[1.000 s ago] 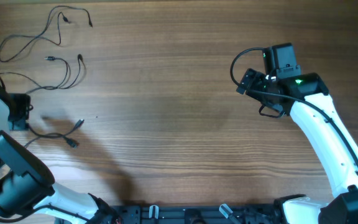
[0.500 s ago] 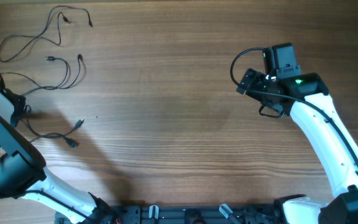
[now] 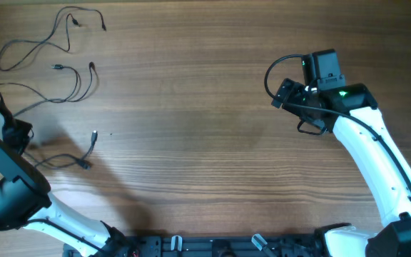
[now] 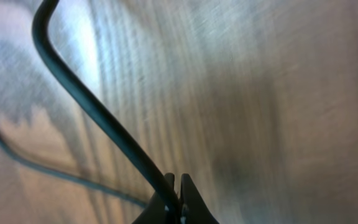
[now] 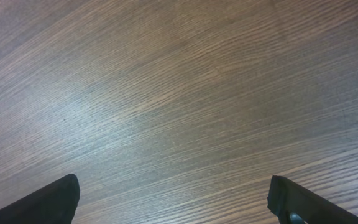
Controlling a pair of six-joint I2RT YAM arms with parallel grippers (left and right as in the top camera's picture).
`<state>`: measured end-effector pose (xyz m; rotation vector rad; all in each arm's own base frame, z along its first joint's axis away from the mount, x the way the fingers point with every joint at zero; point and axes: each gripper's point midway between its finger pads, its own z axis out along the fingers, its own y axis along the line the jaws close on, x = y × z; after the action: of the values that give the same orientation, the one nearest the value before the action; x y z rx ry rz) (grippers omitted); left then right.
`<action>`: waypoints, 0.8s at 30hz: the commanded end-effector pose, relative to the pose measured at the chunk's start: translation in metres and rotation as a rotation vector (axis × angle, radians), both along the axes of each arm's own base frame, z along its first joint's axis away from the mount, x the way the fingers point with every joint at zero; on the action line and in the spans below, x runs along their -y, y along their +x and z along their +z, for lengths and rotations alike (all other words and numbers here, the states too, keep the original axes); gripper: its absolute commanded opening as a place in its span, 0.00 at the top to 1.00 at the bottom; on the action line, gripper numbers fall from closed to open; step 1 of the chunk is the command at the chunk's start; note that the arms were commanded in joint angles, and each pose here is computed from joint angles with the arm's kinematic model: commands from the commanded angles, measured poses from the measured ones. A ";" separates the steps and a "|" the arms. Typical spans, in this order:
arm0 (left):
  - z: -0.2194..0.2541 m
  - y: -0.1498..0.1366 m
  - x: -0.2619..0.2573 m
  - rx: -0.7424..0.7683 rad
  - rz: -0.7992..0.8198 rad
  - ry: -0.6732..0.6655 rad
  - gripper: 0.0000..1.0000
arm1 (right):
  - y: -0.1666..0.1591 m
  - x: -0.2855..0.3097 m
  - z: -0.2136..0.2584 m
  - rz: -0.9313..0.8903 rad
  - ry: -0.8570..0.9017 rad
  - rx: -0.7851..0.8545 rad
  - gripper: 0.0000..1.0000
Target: Untangle cables
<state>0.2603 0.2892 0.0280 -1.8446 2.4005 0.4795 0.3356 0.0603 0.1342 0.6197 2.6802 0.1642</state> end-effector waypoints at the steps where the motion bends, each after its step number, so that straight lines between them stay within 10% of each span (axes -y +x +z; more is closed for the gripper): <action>1: 0.002 -0.023 -0.005 -0.044 0.083 -0.024 0.96 | 0.001 0.000 -0.002 0.014 -0.007 -0.007 0.00; 5: -0.002 -0.035 0.009 -0.032 0.136 -0.133 0.61 | 0.001 0.000 -0.002 0.014 -0.008 -0.007 0.00; 7: -0.006 -0.024 0.023 0.032 0.134 -0.217 0.01 | 0.001 0.000 -0.002 0.014 -0.007 -0.007 0.00; 11: 0.009 0.015 0.065 0.254 -0.023 -0.459 0.00 | 0.001 0.000 -0.002 0.013 -0.007 -0.007 0.00; 18: 0.134 0.061 0.144 0.602 -0.314 -0.490 0.00 | 0.001 0.000 -0.002 0.014 -0.007 -0.007 0.00; 24: 0.162 0.082 0.299 0.543 -0.854 -0.557 0.00 | 0.001 0.000 -0.002 0.014 -0.008 -0.007 0.00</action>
<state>0.3375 0.0623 0.1710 -1.0710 2.5982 -0.6456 0.3355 0.0603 0.1341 0.6198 2.6809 0.1638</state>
